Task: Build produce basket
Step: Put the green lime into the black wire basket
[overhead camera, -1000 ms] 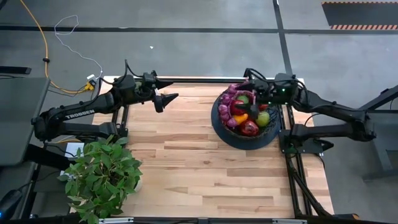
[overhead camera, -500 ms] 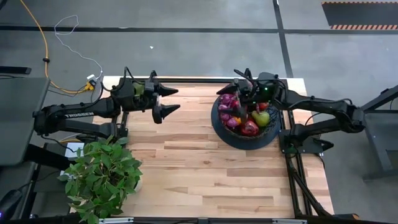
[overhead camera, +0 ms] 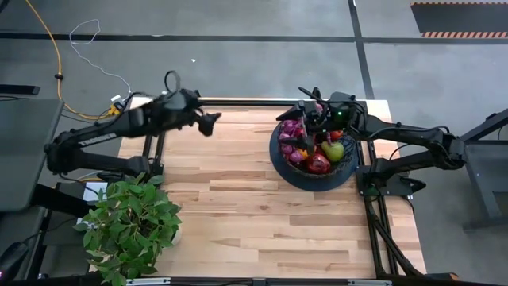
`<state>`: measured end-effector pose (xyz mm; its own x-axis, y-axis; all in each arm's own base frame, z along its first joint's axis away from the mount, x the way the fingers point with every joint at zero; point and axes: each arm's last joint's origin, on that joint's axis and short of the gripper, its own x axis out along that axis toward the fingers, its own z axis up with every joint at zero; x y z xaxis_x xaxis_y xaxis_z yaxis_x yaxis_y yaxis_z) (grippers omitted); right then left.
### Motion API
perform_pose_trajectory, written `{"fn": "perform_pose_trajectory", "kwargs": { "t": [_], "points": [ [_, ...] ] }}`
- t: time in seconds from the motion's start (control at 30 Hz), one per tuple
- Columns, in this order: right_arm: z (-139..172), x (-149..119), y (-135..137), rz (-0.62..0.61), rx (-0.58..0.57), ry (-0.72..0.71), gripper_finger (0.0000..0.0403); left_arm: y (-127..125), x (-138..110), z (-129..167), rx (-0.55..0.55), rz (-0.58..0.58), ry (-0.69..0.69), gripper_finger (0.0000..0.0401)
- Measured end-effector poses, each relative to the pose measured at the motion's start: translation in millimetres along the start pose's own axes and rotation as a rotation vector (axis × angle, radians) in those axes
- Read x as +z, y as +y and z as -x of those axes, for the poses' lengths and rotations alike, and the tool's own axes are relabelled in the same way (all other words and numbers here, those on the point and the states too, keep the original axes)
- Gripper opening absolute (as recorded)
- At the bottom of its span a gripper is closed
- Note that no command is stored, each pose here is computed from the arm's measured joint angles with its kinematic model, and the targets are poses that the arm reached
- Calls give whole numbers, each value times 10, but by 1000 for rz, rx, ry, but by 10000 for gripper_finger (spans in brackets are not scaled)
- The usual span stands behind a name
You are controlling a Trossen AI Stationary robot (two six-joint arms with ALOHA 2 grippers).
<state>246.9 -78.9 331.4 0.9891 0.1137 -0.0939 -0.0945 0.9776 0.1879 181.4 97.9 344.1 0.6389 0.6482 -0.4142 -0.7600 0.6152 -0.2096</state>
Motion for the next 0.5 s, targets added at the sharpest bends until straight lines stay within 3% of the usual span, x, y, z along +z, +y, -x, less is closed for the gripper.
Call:
{"fn": "perform_pose_trajectory", "kwargs": {
  "t": [0.13, 0.37, 0.5],
  "points": [
    [1, -28, -4, -14, -4, 27, 397, 306, 25, -158, 300, 15, 203, 399],
    [1, -57, -7, -69, -9, 53, 397, 834, -281, -539, 719, -15, 588, 399],
    [1, -56, -7, -63, -9, 53, 397, 1040, -462, -733, 805, -3, 691, 399]
  ]
}}
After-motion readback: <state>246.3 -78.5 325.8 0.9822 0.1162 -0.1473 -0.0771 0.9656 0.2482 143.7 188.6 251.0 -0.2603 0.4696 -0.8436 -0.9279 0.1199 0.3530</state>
